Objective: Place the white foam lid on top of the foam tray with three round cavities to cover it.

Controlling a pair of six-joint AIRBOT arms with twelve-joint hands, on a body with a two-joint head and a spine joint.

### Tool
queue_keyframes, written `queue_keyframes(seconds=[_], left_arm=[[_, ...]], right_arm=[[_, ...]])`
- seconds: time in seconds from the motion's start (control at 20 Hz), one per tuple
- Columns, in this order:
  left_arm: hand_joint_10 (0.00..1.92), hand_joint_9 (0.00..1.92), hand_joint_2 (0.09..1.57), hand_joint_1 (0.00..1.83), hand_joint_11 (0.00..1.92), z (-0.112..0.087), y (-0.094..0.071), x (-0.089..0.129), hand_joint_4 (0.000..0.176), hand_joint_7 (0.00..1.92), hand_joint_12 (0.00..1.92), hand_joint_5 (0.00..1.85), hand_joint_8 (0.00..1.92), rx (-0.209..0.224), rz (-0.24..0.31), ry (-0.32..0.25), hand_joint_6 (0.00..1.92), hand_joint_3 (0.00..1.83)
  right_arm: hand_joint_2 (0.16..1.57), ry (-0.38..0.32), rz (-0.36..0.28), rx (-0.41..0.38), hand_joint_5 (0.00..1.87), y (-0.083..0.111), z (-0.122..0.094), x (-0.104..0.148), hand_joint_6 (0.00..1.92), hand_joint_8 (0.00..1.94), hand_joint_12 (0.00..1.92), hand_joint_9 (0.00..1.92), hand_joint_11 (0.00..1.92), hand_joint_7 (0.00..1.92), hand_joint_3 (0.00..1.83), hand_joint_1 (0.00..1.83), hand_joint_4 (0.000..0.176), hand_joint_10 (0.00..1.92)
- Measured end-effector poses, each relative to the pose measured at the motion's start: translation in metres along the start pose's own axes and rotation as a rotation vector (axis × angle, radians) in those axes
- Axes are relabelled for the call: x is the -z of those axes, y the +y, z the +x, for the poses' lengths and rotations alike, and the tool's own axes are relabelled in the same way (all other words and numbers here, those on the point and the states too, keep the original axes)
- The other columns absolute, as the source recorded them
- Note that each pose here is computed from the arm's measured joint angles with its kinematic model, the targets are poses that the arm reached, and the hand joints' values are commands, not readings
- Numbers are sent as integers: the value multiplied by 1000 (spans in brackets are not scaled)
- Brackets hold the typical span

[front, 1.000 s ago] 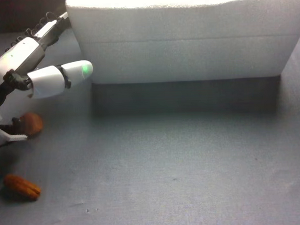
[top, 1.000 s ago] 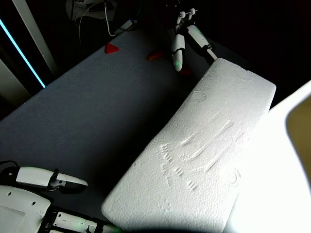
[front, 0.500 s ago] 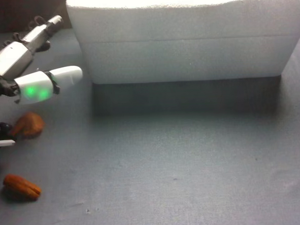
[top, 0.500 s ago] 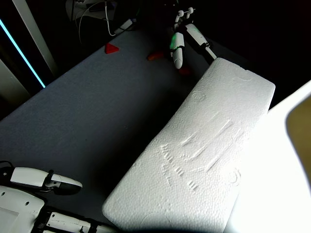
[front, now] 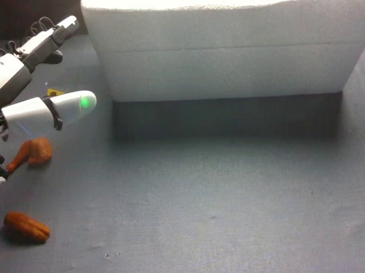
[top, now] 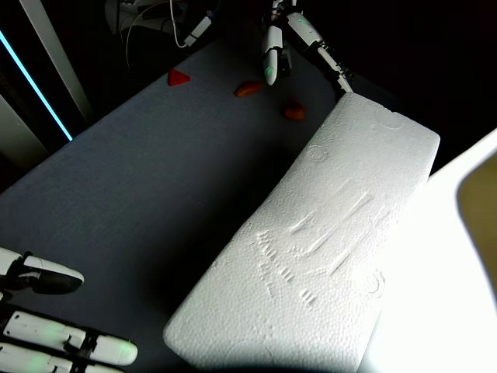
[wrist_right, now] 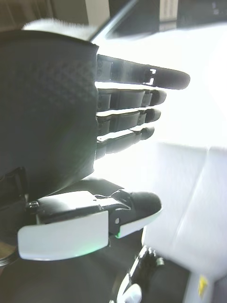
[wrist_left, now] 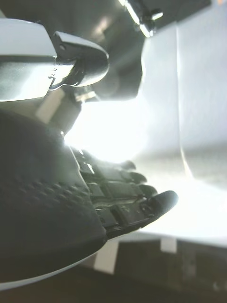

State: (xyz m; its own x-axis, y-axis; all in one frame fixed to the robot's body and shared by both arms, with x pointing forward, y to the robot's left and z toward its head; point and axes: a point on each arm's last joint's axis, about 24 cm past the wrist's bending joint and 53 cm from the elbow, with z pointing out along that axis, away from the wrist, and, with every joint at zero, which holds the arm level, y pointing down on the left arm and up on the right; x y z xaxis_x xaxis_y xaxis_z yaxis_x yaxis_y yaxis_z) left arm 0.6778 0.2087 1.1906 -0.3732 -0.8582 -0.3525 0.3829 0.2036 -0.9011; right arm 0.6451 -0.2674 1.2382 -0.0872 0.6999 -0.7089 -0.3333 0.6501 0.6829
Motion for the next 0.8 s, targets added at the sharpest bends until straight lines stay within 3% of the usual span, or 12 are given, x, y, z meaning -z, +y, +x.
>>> queue_keyframes(seconds=[0.05,0.15,0.2,0.35,0.45,0.5,0.65,0.8], left_arm=[[0,0,1191,386,0,1,-6,2,0,0,552,0,0,-7,14,8,0,1],[2,7,1202,404,0,4,-13,7,0,3,568,0,1,-8,28,20,0,2],[1,6,1208,404,0,9,-15,9,0,0,521,0,0,-11,32,36,0,1],[1,4,1217,310,0,27,-24,18,0,0,309,0,0,-7,53,88,0,2],[0,3,1230,275,0,36,-28,21,0,0,325,0,0,1,63,108,0,4],[0,0,1236,284,0,42,-31,22,0,0,188,0,0,0,69,126,0,2],[0,0,1241,267,0,57,-40,23,0,0,95,0,0,14,99,176,0,2],[0,0,1250,269,0,65,-44,17,0,0,55,0,0,31,122,198,0,3]], right_arm=[[1267,15,-4,6,0,2,3,8,0,5,1414,0,0,15,0,326,0,207],[1292,36,-15,14,0,6,6,20,0,0,1035,0,0,0,3,296,0,150],[1320,46,-23,14,0,8,7,26,0,5,1018,0,0,21,5,287,0,178],[1374,82,-67,-4,0,18,17,42,0,0,377,0,0,0,2,331,0,6],[1351,103,-81,-15,0,20,23,50,0,0,330,0,0,0,0,353,0,0],[1340,113,-99,-19,0,24,25,52,0,0,65,0,0,0,0,382,0,0],[1378,141,-179,-34,0,46,34,54,0,0,2,0,0,0,12,428,0,0],[1375,152,-210,-66,0,53,42,52,0,0,0,0,0,0,9,442,0,0]])
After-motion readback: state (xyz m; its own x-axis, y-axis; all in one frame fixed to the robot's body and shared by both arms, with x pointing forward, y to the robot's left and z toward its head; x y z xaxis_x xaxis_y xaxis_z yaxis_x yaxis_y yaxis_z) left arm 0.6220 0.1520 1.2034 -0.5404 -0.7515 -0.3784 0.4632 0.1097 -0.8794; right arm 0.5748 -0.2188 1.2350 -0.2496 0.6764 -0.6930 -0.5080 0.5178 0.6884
